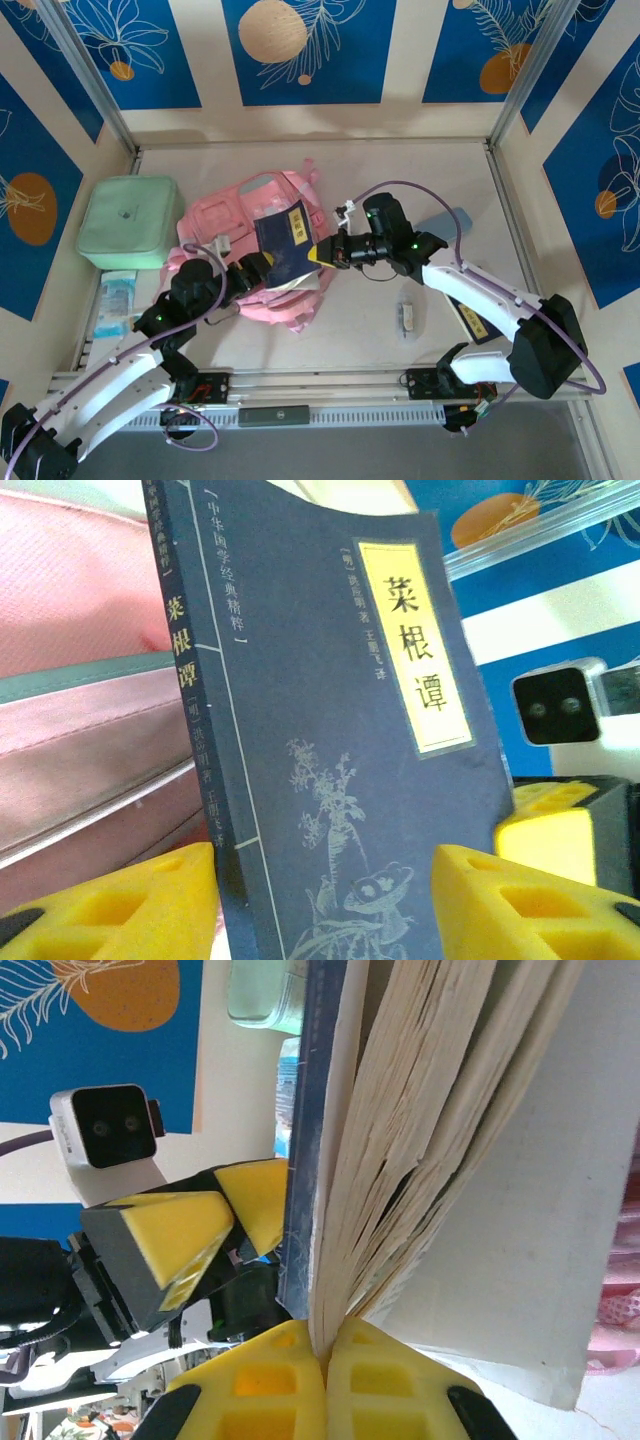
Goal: Pack the student bag
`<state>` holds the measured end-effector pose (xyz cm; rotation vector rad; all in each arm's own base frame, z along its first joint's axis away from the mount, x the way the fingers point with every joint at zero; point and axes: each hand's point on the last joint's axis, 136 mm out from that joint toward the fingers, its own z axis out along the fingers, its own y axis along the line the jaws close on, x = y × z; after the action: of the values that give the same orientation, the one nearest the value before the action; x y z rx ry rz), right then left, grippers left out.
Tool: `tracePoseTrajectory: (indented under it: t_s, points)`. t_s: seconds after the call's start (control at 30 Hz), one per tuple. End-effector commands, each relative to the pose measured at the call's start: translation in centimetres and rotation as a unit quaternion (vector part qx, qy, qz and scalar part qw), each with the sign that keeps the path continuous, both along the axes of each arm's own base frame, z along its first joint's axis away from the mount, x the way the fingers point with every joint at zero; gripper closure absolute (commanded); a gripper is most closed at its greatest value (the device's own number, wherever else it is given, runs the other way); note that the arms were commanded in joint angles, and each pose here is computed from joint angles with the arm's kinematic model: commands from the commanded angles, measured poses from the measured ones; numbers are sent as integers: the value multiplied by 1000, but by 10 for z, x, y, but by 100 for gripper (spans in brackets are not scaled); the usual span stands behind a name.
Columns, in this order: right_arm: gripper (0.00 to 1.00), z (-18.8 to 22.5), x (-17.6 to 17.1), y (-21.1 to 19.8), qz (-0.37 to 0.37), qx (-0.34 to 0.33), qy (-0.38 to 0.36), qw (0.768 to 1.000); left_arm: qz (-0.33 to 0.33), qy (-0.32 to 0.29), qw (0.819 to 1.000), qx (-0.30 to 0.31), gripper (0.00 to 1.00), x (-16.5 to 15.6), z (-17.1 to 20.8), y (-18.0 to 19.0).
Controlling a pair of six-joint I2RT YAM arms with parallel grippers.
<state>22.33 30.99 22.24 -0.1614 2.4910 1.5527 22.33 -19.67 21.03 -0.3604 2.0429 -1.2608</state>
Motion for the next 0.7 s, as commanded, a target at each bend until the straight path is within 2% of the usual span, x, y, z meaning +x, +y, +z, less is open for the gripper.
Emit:
tracePoseTrajectory:
  t_s: [0.0,0.2,0.47,0.57,0.67]
  points:
    - [100,5,-5,-1,17,17,-15,1000,-43,-68,994,-78,46,-5,64,-16]
    - [100,24,-8,2,32,66,-35,997,-46,-62,992,-105,48,-1,72,-22]
    - [100,53,-13,-1,30,113,-70,991,-18,-17,996,-90,48,4,52,-17]
    - [100,44,-11,-2,22,90,-66,993,-18,-28,993,-111,53,5,59,-17]
    - [100,28,-8,-6,15,70,-55,996,-20,-34,994,-104,61,4,62,-17]
